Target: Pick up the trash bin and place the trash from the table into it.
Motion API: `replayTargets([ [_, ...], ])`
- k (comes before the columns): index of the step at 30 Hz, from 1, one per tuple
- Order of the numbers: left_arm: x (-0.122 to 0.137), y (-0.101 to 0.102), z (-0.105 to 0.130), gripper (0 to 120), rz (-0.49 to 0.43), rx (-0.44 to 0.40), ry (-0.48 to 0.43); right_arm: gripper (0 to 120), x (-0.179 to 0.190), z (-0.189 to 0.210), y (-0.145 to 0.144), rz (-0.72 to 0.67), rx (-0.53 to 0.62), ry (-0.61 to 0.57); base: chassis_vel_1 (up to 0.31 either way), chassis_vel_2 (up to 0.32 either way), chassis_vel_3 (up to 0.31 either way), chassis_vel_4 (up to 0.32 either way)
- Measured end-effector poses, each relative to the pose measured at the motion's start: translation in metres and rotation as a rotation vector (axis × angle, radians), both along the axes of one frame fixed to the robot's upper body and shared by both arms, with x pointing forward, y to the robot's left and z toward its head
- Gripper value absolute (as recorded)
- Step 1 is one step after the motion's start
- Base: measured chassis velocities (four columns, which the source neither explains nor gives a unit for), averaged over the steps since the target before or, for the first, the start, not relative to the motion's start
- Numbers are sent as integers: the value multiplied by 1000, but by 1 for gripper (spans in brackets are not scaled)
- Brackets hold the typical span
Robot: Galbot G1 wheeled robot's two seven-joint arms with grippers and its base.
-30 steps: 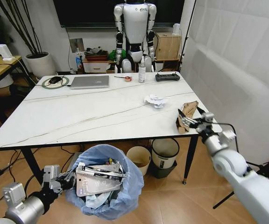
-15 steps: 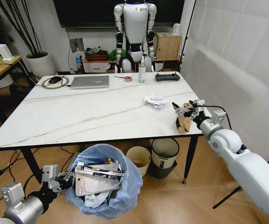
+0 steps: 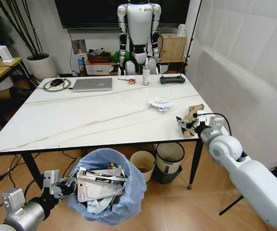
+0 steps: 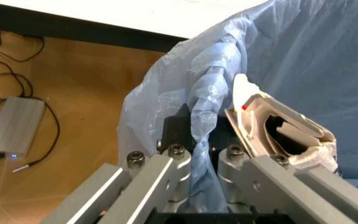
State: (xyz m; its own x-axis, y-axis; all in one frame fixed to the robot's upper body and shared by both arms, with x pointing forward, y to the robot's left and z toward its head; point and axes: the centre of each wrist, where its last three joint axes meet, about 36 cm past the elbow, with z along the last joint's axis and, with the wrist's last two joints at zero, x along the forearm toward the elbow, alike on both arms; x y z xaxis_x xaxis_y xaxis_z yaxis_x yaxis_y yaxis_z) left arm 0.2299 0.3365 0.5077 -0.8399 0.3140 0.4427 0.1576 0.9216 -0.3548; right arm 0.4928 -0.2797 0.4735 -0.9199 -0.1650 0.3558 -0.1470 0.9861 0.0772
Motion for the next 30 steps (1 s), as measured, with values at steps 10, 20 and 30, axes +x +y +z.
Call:
replayTargets([
  [10,0,0,0,0,4,0,-2,100,10,-9,-2,-5,-20,-4,0,0,0,0],
  [20,1,1,-1,0,7,-1,0,75,9,-23,-5,20,-15,-21,0,0,0,0],
  [30,1,2,-2,0,10,3,2,42,12,-27,-9,42,-7,-38,0,0,0,0],
])
